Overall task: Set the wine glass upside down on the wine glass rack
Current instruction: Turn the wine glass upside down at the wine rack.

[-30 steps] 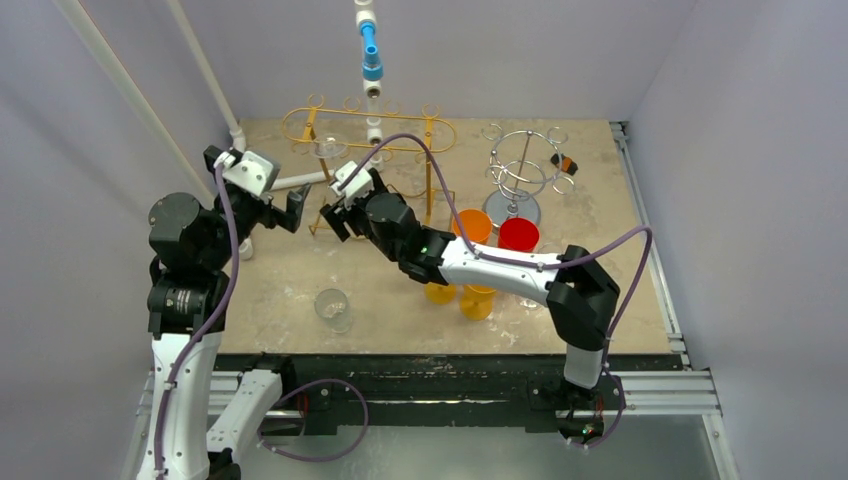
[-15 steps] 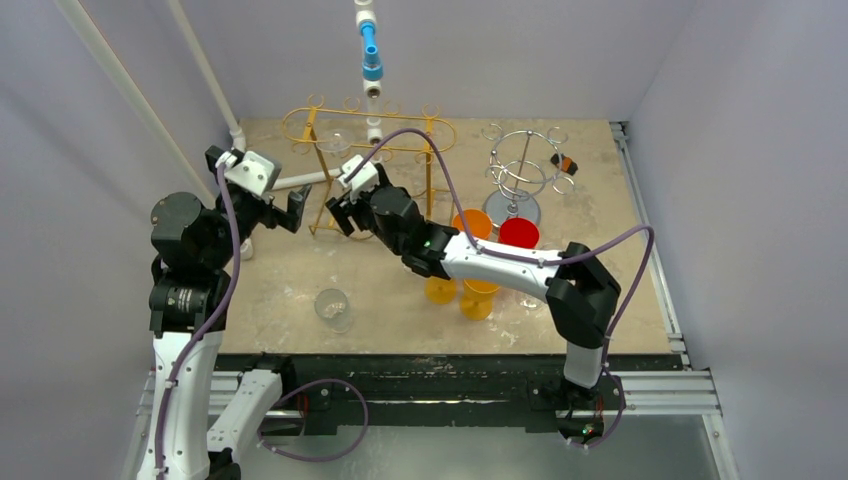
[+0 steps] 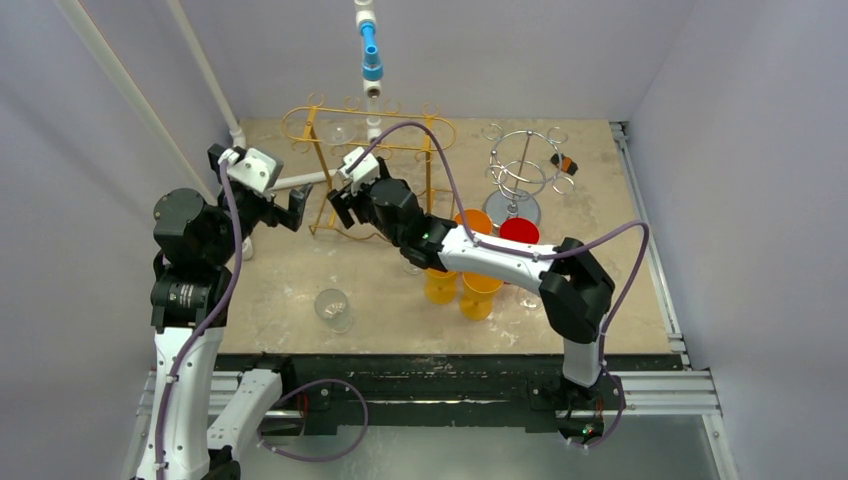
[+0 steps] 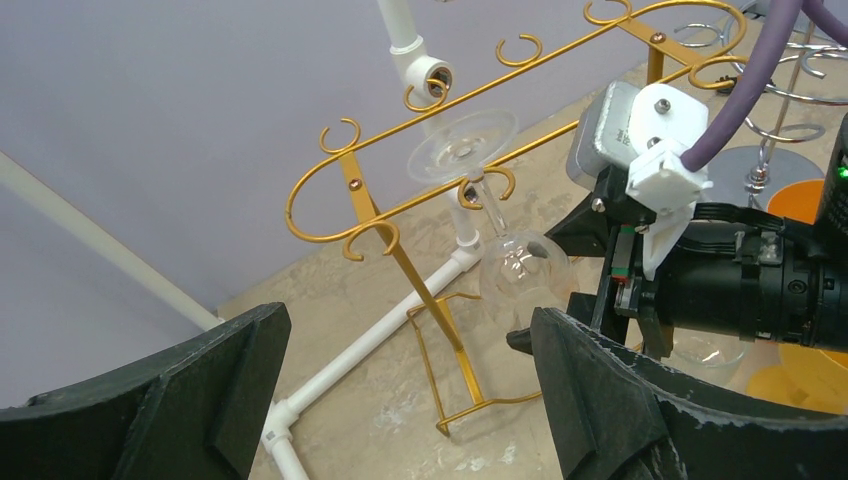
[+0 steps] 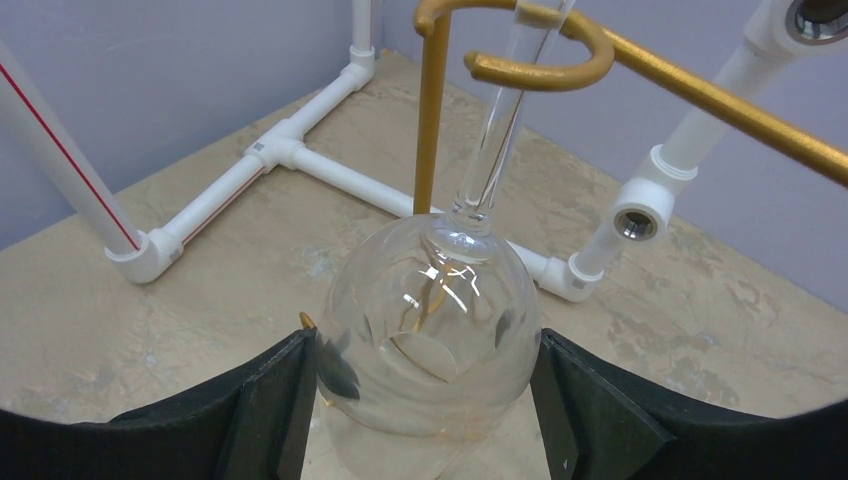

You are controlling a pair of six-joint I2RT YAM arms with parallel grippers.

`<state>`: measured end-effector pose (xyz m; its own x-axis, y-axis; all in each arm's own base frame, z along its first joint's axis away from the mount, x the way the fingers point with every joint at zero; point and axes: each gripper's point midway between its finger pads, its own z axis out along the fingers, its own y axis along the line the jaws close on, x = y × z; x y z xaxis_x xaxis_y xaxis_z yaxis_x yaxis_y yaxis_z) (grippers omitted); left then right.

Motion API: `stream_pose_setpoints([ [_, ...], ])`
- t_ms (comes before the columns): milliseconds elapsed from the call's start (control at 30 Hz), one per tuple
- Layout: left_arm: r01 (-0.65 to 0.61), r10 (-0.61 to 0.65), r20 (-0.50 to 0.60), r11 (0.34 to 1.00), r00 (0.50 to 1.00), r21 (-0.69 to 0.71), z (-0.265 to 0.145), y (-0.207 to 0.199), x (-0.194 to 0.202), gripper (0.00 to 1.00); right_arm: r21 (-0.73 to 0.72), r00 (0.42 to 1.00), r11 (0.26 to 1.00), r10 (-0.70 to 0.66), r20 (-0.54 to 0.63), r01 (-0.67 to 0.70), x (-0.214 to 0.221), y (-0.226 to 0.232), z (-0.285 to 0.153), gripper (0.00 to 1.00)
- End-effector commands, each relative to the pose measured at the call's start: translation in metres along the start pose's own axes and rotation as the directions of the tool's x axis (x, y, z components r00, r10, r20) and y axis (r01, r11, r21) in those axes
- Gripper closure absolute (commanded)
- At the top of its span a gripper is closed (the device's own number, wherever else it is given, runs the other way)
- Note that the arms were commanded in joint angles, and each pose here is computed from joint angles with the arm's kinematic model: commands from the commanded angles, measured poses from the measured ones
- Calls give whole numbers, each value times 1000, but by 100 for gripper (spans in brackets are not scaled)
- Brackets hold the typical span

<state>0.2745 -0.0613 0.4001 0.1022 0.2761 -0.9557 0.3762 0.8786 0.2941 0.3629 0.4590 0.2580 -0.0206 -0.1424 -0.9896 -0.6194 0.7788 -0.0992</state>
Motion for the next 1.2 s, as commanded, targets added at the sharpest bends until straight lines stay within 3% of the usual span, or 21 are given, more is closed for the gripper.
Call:
stream_pose_setpoints([
  [0,-34,34,50,999,998,-15,0,5,-16,0,-13,995,999,49,86,-48,-32,1,3,70],
  [100,-35,35,49,999,998,-14,0,5,-15,0,-14,996,998,57,76,-56,-26,2,3,55],
  [467,-30,30,50,1000,998,-10,1,3,-12,0,-1,996,998,64,69,-64,-19,0,0,19],
  [733,-31,32,53,999,998,-13,-1,3,-14,0,-1,996,998,65,67,-65,-18,-2,-5,8],
  [1167,-26,26,46,1000,999,-12,-1,3,-12,0,32,996,997,74,59,-76,-31,-18,-34,2],
])
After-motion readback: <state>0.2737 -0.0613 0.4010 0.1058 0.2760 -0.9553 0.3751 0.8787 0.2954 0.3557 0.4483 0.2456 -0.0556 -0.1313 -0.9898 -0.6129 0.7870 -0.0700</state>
